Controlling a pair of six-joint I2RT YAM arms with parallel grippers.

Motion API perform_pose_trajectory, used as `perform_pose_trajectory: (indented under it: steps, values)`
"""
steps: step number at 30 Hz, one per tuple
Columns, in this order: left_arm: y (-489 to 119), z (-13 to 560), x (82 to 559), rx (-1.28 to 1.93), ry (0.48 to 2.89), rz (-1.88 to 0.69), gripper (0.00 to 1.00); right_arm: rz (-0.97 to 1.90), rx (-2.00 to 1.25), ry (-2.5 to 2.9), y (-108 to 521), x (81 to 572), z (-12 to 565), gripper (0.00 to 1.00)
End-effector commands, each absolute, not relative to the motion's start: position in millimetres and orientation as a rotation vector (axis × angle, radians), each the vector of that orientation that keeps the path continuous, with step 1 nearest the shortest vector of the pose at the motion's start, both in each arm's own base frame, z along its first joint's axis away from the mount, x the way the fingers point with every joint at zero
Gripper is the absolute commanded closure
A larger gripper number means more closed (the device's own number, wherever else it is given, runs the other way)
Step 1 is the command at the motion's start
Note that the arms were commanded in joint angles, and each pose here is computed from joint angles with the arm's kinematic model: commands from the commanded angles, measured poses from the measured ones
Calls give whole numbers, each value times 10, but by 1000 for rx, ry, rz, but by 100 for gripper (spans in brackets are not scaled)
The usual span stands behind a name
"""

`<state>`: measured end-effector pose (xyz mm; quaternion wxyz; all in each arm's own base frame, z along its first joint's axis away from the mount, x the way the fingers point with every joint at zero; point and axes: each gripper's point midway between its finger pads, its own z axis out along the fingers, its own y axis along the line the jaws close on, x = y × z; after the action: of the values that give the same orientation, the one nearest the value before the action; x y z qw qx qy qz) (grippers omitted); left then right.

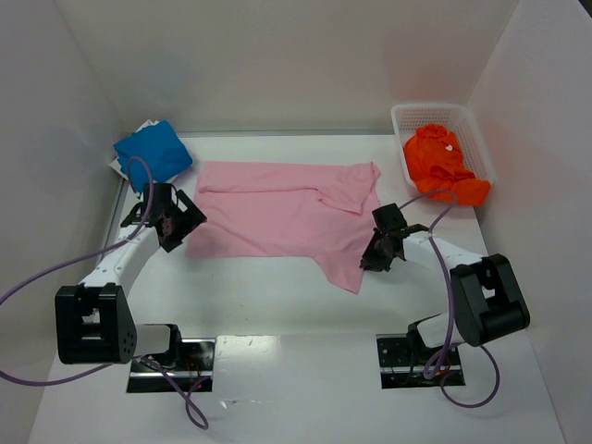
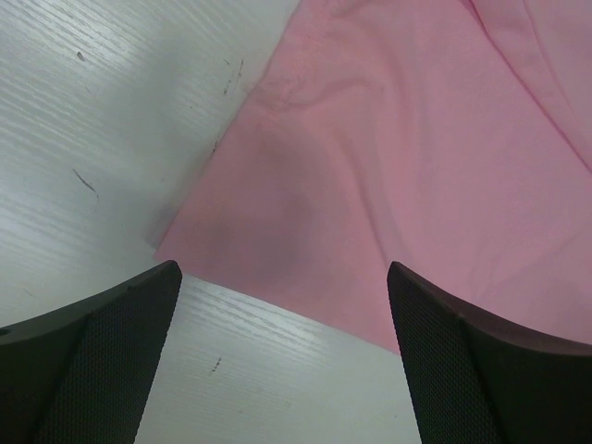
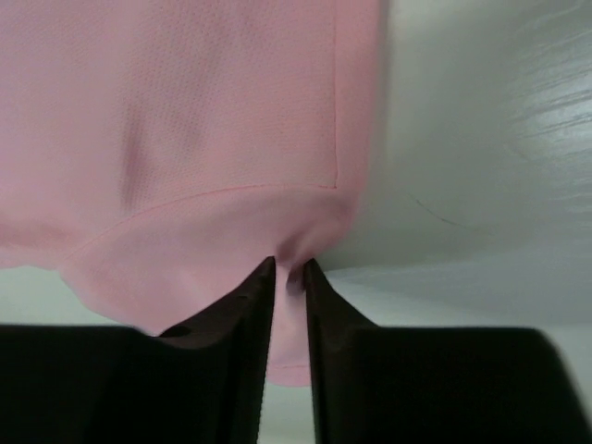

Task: Fold and stack the t-shirts
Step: Grap the side of the flattened tshirt closest away from the robot with both arms

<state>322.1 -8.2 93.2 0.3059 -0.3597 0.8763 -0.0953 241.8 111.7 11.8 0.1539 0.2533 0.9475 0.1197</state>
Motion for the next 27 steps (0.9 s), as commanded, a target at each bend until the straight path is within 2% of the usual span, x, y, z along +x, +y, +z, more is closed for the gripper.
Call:
perform_pose_trajectory:
  steps: [1,6,7,9,13,27]
  values:
    - [-75,942,3184,-988,2302,-254,0,285,707,2691,1072,2500,122,80]
    - [-83,900,3144,-1018,2310,-255,3,273,709,2686,1062,2531,167,89]
    - [-86,901,3146,-1029,2306,-259,8,278,707,2678,1064,2539,190,92]
    - [-115,836,3111,-1042,2316,-275,10,266,708,2673,1042,2531,207,95]
    - [-140,703,3068,-1079,2341,-280,13,279,737,2656,1049,2531,253,98]
    - [7,261,2989,-1293,2355,-125,17,299,801,2615,1049,2539,351,98]
